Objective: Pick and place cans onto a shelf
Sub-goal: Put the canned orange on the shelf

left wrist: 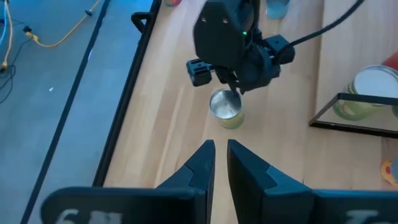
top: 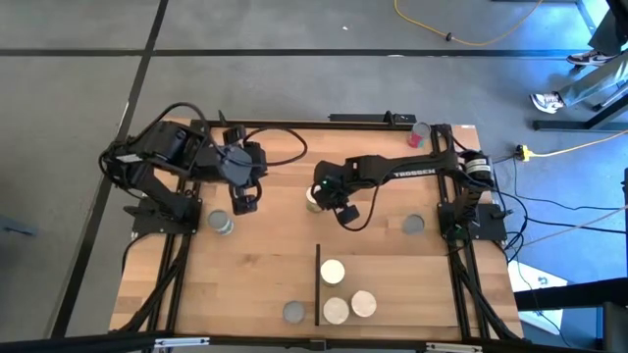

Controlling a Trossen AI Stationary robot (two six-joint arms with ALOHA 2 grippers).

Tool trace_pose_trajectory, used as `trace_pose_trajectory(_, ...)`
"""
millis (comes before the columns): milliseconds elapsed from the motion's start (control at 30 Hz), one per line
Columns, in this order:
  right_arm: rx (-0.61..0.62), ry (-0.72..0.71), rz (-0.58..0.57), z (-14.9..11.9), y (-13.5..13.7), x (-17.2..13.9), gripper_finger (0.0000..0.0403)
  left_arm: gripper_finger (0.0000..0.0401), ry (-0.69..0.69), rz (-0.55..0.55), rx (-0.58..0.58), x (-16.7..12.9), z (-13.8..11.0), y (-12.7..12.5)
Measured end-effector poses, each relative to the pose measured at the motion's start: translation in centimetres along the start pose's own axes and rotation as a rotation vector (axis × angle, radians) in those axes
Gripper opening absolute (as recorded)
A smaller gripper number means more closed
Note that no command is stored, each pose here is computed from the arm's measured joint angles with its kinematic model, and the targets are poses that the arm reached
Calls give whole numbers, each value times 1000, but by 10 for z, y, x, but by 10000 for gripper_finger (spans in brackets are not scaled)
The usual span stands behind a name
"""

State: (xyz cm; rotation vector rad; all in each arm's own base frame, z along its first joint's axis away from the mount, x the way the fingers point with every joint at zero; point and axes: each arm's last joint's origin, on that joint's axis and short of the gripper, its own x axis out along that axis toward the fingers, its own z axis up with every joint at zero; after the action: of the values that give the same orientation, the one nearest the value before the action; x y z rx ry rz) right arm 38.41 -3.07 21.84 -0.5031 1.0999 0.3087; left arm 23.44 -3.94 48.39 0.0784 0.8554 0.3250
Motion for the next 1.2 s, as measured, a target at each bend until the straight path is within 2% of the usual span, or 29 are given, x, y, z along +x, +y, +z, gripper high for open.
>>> trace_pose_trajectory(333,5,-4,-15,-6,-11,3,72,37,2,6,-6,1,0,2)
trace_pose_trajectory(567,-17,-11,-6,-9,-14,3,10,36,2,4,-6,1,0,2)
trace_pose_trajectory(867,-18,-17,25,-7,-11,0,3,35,2,4,-6,1,0,2)
trace_pose_trajectory(1033,27,3,46,6,-14,-21,2,36,2,4,-6,1,0,2)
trace_pose_trajectory(1200,17,29,72,21,-16,-55,1,35,2,4,-6,1,0,2)
